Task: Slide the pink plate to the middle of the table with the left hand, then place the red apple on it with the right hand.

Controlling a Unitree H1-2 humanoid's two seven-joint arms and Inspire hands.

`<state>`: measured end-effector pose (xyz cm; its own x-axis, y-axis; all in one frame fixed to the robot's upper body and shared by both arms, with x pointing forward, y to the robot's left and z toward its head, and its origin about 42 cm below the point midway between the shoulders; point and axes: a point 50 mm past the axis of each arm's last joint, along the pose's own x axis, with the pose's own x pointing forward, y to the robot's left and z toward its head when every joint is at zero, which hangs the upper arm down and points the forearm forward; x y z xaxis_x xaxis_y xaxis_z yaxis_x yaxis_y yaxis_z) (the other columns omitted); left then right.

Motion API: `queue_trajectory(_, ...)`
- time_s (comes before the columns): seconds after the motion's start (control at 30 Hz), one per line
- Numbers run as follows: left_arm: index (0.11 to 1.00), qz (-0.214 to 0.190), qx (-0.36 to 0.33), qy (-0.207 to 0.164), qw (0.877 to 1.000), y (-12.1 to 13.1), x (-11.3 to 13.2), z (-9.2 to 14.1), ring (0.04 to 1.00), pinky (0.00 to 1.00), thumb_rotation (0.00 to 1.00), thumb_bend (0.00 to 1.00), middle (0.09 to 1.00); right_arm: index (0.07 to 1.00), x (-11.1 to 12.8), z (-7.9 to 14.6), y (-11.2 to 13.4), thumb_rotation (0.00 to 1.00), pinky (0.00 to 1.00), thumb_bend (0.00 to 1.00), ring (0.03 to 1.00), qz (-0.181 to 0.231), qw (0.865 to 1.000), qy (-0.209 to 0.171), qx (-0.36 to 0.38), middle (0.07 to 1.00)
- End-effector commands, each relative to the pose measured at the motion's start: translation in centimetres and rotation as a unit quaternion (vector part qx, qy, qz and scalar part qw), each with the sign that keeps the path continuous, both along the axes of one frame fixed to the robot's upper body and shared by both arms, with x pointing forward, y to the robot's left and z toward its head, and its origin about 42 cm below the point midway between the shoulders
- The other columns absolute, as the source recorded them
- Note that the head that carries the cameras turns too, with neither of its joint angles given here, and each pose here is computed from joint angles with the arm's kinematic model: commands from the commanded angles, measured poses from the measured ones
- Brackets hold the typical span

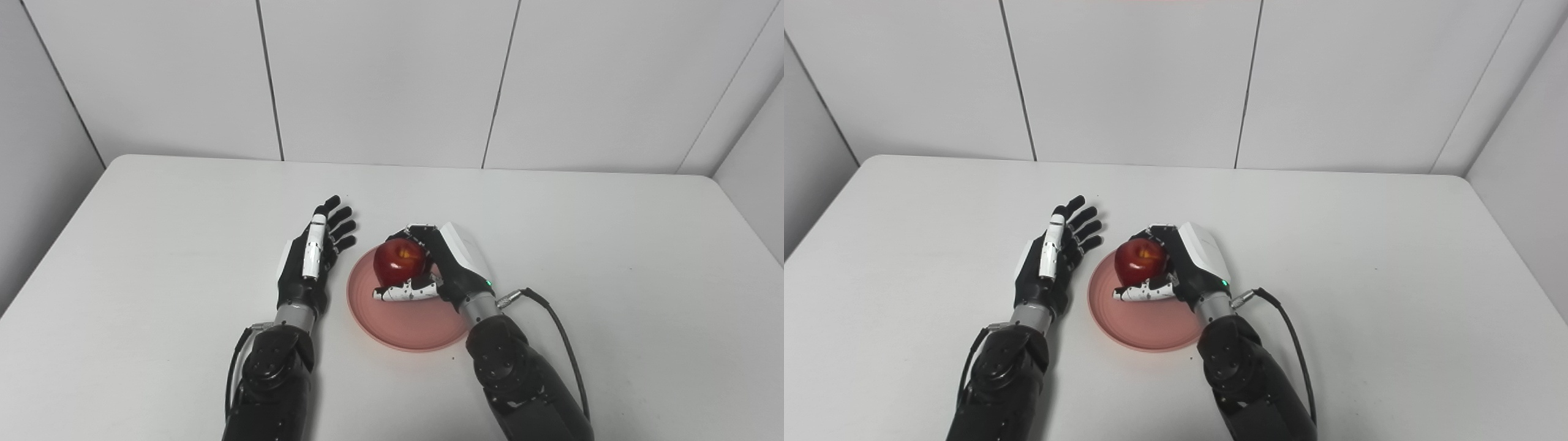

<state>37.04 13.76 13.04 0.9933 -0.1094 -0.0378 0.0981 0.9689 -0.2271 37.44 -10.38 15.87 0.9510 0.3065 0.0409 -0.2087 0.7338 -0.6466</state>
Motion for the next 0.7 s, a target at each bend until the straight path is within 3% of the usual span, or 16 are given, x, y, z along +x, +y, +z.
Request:
queue_trajectory(0.0, 0.865, -0.004, 0.002, -0.023, 1.000, -0.66, 0.55, 1.57, 0.848, 0.83, 1.00, 0.38, 0.869, 0.520, 0.32, 1.64, 0.63, 0.00, 0.32, 0.53, 0.396, 0.017, 0.999, -0.043, 0.007, 0.440)
queue_trajectory(0.67, 0.862, -0.002, 0.001, -0.021, 1.000, -0.83, 0.49, 1.72, 0.843, 0.82, 1.00, 0.39, 0.863, 0.520, 0.02, 1.15, 0.08, 0.00, 0.37, 0.53, 0.447, 0.016, 0.999, -0.036, 0.007, 0.465)
